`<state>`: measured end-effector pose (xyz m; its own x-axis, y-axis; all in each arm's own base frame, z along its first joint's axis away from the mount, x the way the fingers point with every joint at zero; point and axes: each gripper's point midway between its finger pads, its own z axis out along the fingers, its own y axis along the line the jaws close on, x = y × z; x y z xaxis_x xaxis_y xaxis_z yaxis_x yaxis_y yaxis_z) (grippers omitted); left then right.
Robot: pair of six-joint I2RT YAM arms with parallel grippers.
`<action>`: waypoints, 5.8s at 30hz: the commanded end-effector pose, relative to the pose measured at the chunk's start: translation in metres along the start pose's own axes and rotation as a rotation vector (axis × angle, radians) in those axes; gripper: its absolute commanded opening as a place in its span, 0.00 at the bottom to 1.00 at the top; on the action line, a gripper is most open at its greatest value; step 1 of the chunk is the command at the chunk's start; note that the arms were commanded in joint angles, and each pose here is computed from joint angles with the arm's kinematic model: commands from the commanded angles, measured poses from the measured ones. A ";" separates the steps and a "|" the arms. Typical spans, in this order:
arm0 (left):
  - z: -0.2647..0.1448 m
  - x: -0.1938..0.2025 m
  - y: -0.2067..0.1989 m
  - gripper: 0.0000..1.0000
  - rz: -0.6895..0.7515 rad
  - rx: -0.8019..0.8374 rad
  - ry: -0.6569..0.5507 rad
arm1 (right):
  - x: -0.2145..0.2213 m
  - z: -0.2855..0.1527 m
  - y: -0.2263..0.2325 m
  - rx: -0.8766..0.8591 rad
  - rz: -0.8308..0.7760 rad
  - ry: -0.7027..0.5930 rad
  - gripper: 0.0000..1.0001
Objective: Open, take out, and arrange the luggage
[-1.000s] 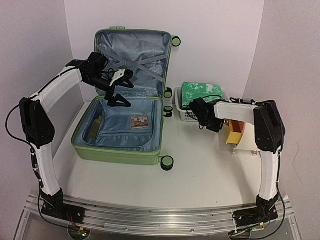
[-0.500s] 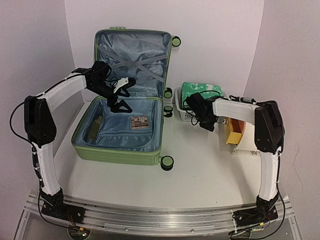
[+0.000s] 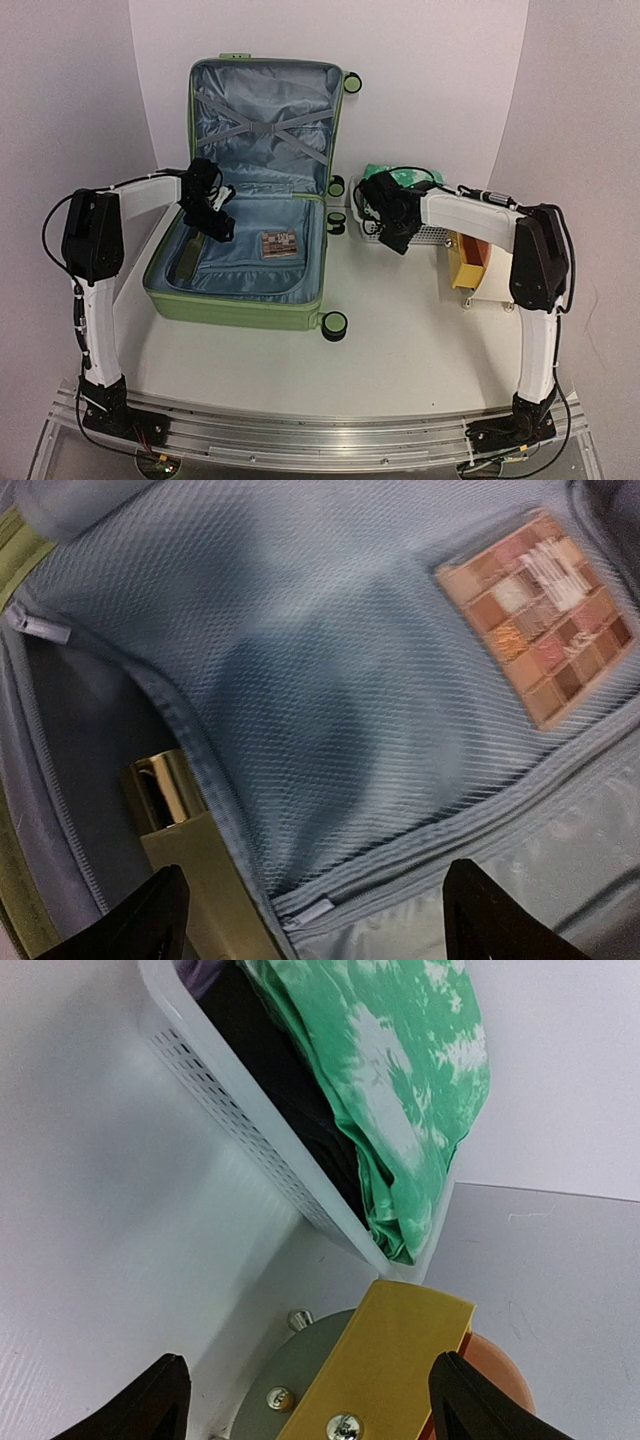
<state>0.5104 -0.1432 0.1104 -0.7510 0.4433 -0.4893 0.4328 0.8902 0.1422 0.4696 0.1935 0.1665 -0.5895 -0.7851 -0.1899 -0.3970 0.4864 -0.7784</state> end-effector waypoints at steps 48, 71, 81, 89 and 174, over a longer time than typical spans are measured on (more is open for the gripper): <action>-0.059 -0.032 0.053 0.00 -0.258 0.089 -0.196 | -0.056 -0.079 -0.014 -0.097 0.253 -0.257 0.88; -0.124 -0.033 -0.080 0.00 0.303 0.659 -0.410 | -0.268 -0.223 0.046 -1.408 1.263 -1.135 0.92; -0.137 -0.039 -0.102 0.00 0.331 0.763 -0.448 | -0.291 -0.199 0.090 -1.412 1.383 -1.064 0.95; -0.162 -0.059 -0.129 0.00 0.346 0.852 -0.492 | -0.291 -0.178 0.115 -1.462 1.452 -0.953 0.87; -0.176 -0.075 -0.118 1.00 0.381 0.711 -0.476 | 0.106 0.023 -0.075 -0.142 0.917 0.167 0.00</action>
<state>0.4276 -0.2659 0.2673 -0.3106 0.4722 -0.8249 0.9259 0.3467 -0.1502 0.4572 0.0683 0.2110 -0.7410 -0.1006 -0.6639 0.1889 0.9175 -0.3499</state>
